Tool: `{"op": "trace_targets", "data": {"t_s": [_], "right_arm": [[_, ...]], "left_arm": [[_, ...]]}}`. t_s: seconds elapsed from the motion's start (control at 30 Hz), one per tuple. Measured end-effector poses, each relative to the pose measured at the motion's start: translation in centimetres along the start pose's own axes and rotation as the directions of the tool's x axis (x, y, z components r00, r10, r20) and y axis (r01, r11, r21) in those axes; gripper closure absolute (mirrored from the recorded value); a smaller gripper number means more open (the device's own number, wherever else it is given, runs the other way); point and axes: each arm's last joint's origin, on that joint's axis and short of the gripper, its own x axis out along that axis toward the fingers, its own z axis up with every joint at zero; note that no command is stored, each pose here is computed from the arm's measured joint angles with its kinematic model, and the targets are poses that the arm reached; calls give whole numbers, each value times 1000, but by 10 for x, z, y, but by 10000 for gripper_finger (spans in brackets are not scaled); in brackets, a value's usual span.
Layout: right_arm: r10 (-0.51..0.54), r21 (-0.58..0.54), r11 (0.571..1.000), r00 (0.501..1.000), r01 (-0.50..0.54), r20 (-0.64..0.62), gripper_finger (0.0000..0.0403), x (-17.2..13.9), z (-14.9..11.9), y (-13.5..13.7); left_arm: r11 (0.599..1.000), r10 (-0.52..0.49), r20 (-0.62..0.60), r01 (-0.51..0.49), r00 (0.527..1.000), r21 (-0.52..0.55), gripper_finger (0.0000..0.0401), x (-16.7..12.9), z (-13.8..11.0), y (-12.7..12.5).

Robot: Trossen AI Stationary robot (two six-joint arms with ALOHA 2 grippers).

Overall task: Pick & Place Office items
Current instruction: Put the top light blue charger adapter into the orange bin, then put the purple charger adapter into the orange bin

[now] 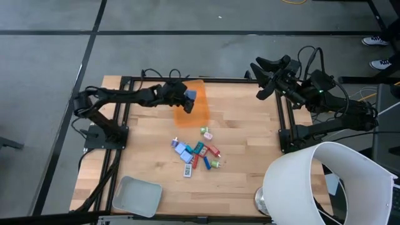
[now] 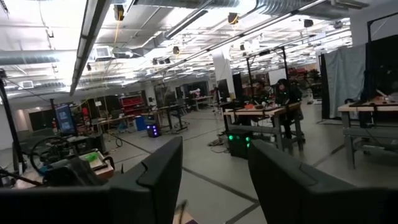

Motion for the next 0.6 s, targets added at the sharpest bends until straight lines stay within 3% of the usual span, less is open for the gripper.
{"op": "trace_targets", "data": {"t_s": [0.23,0.47,0.6], "right_arm": [[0,2,1000,1000,0,-3,220,1,-1,0],[7,22,1000,1000,-7,-4,220,0,-1,2],[7,22,1000,1000,-7,-4,220,0,-1,2]], "left_arm": [[992,-94,-139,82,986,-95,216,19,-11,13],[986,-156,-89,150,984,-73,153,4,-2,3],[971,-233,-81,236,969,27,146,-20,7,-9]]}}
